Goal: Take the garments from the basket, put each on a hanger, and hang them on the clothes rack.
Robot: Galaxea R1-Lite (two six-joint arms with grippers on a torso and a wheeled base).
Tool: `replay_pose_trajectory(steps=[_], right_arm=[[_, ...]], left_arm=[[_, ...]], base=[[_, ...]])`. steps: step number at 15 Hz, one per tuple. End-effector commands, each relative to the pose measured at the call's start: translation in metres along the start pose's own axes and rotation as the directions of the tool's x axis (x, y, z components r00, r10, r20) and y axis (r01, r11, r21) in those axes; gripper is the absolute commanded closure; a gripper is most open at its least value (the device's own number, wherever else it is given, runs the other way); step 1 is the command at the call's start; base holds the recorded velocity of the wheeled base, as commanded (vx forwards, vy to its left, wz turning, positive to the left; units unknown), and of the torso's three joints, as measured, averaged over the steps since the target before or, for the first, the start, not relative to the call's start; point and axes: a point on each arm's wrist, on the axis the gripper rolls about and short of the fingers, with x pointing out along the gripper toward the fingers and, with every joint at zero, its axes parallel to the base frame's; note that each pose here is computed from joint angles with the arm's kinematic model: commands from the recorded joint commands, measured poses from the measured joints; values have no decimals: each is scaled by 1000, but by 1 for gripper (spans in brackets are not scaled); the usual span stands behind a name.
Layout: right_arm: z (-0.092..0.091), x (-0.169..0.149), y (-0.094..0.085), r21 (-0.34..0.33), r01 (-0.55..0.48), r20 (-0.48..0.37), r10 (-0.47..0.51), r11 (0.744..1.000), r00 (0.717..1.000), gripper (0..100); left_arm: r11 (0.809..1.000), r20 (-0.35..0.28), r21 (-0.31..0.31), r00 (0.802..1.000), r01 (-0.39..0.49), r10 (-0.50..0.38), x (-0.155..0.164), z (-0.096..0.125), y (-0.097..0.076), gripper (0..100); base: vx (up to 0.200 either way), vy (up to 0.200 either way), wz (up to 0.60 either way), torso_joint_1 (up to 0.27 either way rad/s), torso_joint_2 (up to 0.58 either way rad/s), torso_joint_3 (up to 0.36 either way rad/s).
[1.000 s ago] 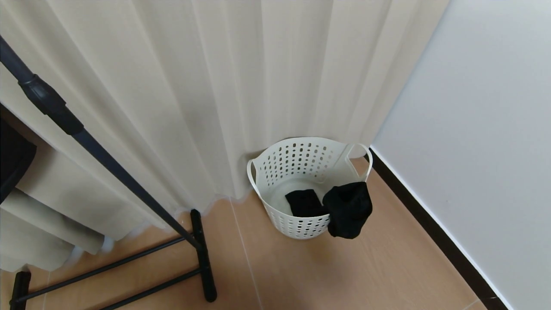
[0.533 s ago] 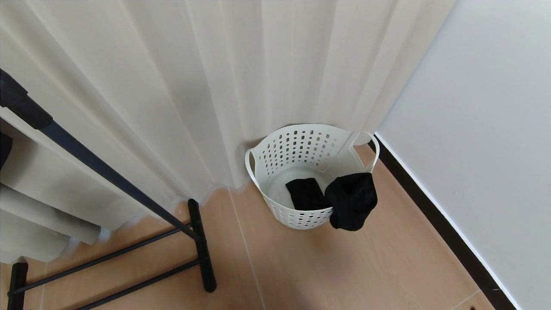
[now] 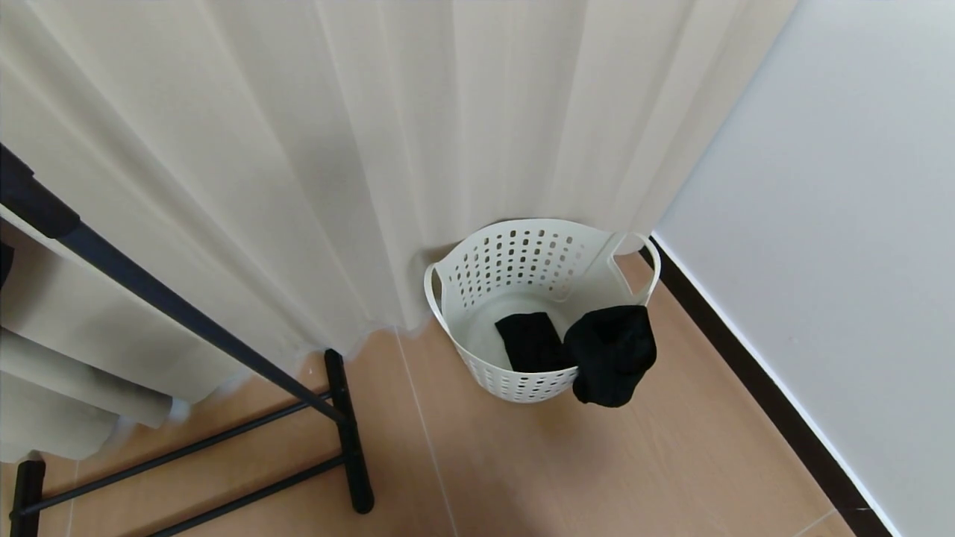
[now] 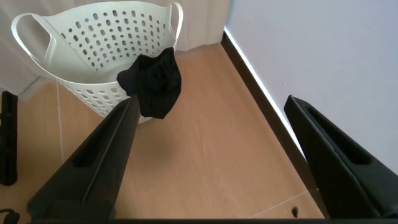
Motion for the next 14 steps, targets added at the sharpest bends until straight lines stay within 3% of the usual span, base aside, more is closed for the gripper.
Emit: replay_pose_trajectory(steps=[1, 3, 6, 9, 11, 14], right_arm=[[0, 0, 0, -1, 0, 0, 0, 1000, 1000, 0], [-1, 0, 0, -12, 1, -13, -2, 1000, 1000, 0], [-1, 11, 1, -111, -49, -183, 28, 993, 983, 0], [33, 31, 3, -102, -129, -255, 99, 986, 962, 0], [73, 67, 11, -140, -263, -332, 204, 955, 921, 0], [100, 134, 30, -267, -392, -471, 235, 881, 850, 0]], left_arm=[[1000, -2, 0, 1000, -1, 1, 0, 0, 0, 0], [1000, -2, 2, 1000, -2, 2, 0, 0, 0, 0], [1000, -2, 3, 1000, -1, 1, 0, 0, 0, 0], [1000, -1, 2, 1000, 1, -1, 0, 0, 0, 0], [1000, 0, -1, 1000, -1, 1, 0, 0, 0, 0], [1000, -2, 0, 1000, -1, 1, 0, 0, 0, 0]], base=[[0, 0, 0, 0, 0, 0], [100, 0, 0, 1, 4, 4], [133, 0, 0, -3, 2, 3], [0, 0, 0, 0, 0, 0], [0, 0, 0, 0, 0, 0], [0, 0, 0, 0, 0, 0]])
